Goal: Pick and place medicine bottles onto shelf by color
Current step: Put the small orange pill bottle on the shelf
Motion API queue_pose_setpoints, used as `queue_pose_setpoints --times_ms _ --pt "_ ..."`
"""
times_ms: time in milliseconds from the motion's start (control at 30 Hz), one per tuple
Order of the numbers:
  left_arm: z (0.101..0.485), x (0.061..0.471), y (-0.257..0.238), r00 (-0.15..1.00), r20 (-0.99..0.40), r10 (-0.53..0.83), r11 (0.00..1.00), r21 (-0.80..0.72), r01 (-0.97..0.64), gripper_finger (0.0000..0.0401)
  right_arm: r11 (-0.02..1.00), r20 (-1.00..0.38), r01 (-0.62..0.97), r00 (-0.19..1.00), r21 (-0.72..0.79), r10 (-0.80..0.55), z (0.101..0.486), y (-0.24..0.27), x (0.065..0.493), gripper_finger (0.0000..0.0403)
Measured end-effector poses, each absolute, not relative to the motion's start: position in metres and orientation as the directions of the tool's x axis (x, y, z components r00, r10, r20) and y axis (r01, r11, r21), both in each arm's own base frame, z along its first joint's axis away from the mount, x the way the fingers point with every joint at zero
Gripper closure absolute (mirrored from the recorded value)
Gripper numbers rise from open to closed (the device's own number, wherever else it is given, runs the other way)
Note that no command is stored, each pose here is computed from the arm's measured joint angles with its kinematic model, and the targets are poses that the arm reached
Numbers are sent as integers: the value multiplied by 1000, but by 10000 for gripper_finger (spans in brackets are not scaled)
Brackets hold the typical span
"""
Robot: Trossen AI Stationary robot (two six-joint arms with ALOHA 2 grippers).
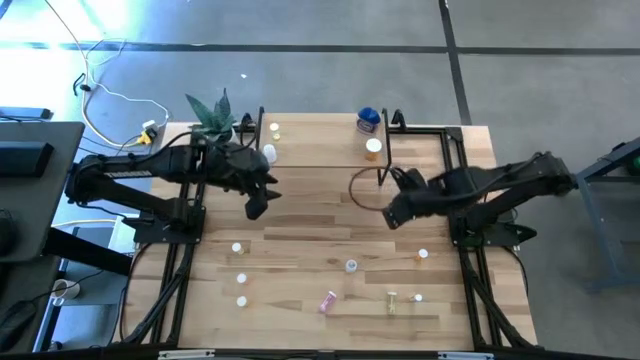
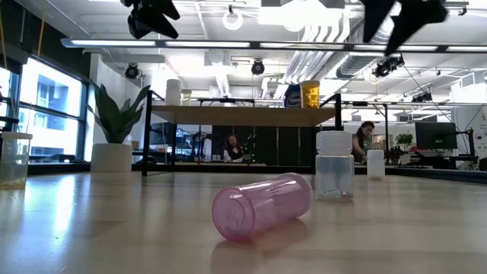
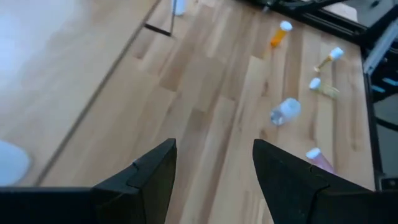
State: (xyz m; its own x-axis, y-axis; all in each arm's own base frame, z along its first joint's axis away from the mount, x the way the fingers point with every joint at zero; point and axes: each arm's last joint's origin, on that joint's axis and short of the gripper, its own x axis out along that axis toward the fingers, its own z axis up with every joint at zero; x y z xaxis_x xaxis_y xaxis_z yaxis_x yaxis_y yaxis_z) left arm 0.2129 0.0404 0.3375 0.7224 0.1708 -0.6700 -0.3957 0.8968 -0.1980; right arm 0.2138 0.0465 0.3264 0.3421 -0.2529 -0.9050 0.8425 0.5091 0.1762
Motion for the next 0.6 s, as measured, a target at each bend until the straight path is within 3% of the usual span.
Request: queue_pose_setpoints --times_ms 600 --pt "337 216 20 741 -664 103 930 -200 -308 201 275 -945 949 221 152 -242 257 101 178 144"
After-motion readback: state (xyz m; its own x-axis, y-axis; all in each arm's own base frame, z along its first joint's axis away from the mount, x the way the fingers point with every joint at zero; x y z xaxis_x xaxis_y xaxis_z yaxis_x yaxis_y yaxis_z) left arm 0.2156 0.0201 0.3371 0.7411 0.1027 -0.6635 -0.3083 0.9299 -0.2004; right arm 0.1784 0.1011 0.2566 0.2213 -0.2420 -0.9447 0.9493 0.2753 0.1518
